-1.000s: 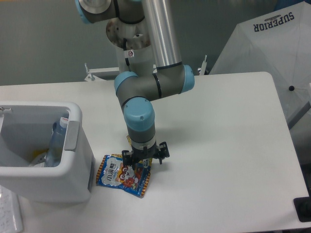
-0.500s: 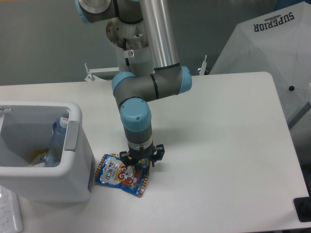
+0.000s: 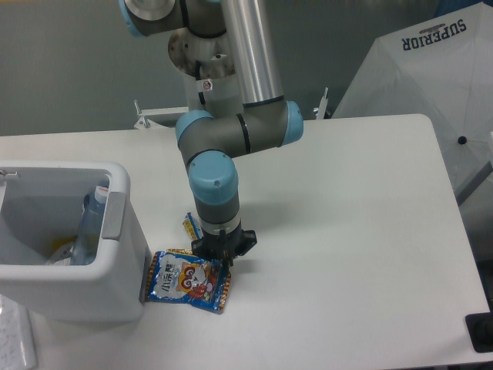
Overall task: Place the trash in the trash can
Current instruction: 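Lower the gripper and pinch the snack bag's edge, then lift the snack bag and swing it over the trash bin, then release the snack bag into the bin and raise the gripper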
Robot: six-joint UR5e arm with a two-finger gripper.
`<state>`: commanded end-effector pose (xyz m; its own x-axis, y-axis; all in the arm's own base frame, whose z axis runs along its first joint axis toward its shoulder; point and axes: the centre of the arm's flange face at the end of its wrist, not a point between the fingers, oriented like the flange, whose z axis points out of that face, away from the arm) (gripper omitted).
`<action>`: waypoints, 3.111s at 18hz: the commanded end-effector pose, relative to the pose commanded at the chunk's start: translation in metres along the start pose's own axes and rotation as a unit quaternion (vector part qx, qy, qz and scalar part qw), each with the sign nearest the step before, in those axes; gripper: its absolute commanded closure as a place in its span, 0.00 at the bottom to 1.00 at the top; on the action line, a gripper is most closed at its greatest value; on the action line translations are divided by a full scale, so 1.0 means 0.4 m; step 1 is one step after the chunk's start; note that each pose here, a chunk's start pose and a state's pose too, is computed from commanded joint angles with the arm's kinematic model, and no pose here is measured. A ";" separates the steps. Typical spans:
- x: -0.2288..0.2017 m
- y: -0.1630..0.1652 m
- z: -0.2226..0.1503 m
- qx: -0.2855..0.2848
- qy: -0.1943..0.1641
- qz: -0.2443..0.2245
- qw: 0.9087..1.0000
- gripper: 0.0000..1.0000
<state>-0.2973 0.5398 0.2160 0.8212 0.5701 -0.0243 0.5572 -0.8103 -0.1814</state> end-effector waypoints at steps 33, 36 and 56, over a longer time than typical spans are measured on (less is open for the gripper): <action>0.026 -0.029 -1.051 0.358 0.185 -0.051 0.914 1.00; 0.078 0.019 -1.073 0.365 0.186 0.012 0.912 1.00; 0.311 0.137 -0.878 0.304 0.197 0.198 0.911 0.00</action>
<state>-0.1214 0.5185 0.5483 0.9901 0.0603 0.1267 0.1353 -0.6486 -0.7490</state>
